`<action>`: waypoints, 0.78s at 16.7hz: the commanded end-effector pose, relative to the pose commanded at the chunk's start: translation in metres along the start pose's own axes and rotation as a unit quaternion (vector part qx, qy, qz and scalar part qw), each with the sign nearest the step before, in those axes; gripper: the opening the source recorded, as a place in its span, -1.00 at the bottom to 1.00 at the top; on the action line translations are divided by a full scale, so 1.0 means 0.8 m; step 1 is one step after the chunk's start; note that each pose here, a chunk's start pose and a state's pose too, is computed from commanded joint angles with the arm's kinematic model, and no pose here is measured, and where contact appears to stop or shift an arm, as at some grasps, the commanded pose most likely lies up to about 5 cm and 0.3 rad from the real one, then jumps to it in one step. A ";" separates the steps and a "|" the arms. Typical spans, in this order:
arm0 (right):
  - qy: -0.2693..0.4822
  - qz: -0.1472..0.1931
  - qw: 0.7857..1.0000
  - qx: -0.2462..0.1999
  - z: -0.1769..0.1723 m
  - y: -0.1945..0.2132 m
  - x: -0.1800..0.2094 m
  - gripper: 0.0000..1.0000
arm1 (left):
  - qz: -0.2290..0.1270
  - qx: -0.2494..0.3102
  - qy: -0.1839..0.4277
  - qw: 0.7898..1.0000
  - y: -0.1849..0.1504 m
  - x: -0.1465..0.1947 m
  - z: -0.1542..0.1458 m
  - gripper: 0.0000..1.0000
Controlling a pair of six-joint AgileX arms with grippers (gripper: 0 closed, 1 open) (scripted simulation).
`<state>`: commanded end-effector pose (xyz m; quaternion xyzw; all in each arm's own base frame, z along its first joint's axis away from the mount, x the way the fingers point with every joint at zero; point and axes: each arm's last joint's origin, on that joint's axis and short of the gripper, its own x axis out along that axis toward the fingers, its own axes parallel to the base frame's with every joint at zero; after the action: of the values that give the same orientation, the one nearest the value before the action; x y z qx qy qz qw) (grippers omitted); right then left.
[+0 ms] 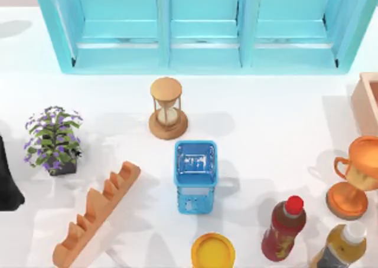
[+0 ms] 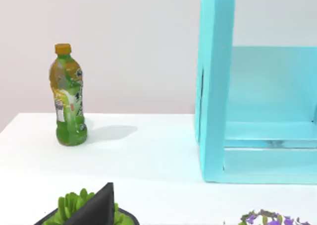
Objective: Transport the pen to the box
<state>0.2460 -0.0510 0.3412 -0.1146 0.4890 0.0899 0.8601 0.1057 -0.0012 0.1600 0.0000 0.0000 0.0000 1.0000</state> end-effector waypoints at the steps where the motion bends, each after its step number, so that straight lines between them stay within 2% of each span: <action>1: 0.002 -0.006 1.000 0.000 -0.001 -0.002 -0.004 -1.00 | 0.000 0.000 0.000 1.000 0.000 0.000 0.000 1.00; 7: 0.003 -0.004 1.000 -0.001 -0.002 -0.001 0.003 -1.00 | 0.000 0.000 0.000 1.000 0.000 0.000 0.000 1.00; 13: 0.001 -0.006 1.000 -0.001 -0.017 0.001 0.055 -1.00 | 0.000 0.000 0.000 1.000 0.000 0.000 0.000 1.00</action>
<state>0.2569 -0.0522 0.2967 -0.1183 0.4886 0.0845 0.8603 0.1057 -0.0012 0.1600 0.0000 0.0000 0.0000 1.0000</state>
